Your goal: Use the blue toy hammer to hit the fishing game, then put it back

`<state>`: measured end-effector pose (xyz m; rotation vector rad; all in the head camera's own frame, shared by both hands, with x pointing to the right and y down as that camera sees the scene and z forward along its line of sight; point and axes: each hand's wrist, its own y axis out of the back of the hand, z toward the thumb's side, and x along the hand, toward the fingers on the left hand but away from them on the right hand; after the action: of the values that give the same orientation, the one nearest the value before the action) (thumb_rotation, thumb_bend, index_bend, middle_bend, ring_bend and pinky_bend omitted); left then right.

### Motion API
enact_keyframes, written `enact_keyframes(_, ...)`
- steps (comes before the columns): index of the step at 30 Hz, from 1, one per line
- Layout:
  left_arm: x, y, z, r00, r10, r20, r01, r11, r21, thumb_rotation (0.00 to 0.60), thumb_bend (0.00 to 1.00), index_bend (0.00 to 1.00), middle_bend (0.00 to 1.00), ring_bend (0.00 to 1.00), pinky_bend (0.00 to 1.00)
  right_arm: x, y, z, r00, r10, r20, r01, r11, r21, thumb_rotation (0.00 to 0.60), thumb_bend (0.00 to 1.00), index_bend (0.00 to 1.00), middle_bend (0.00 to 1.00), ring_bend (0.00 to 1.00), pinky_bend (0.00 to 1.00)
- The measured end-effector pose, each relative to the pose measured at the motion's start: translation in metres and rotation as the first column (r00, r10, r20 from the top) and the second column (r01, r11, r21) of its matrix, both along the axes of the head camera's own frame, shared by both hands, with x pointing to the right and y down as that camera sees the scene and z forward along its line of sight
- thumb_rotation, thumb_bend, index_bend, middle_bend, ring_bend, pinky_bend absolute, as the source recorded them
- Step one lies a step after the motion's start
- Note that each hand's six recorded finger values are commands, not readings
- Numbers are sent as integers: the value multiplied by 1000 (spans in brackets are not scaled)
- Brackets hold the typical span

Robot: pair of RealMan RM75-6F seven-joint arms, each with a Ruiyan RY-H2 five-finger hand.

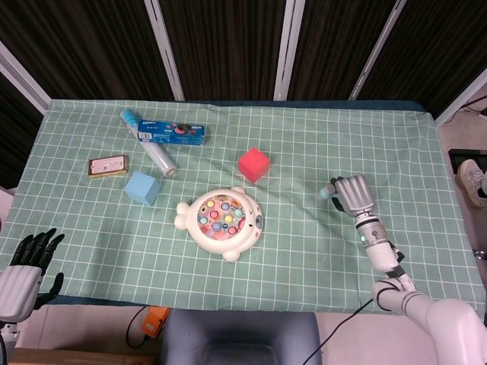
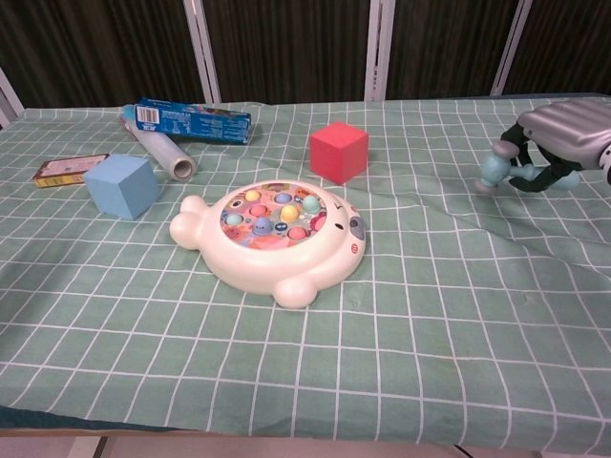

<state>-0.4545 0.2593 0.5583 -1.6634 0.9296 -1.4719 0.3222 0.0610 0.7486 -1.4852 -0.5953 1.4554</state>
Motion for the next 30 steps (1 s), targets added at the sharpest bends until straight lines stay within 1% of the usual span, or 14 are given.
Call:
enact_keyframes(4,-1,0,1,1000,-4,1,4,1000,0,600,486,0,1,0,69,5,8,13,999,30,13,-29,998,-49,600,528,997,746,760,810)
enact_keyframes(7,0,0,1,1000,-2,1,2,1000,-4,600,487,0,1,0,69,3,10,19,998,52,35,-49,996,-68,600,524,996,746,760,810)
enact_keyframes(11,0,0,1,1000,-1,1,1,1000,-3,600,486,0,1,0,69,-4,10,21,995,71,76,-65,995,-74,600,517,994,746,759,810)
enact_keyframes(15,0,0,1,1000,-2,0,2,1000,-3,600,487,0,1,0,69,-9,10,22,992,76,100,-69,995,-73,600,515,989,746,759,810)
enact_keyframes(21,0,1,0,1000,-1,-2,1,1000,-4,600,487,0,1,0,69,-10,12,26,992,80,94,-72,994,-82,600,501,985,746,759,810)
enact_keyframes(26,0,1,1,1000,-3,-3,2,1000,-8,600,486,0,1,0,69,-8,12,27,992,86,93,-78,993,-86,600,457,974,746,755,802)
enact_keyframes(30,0,1,1,1000,-3,-5,3,1000,-10,600,486,0,7,0,70,-7,12,27,992,85,94,-77,993,-89,600,417,943,746,741,785)
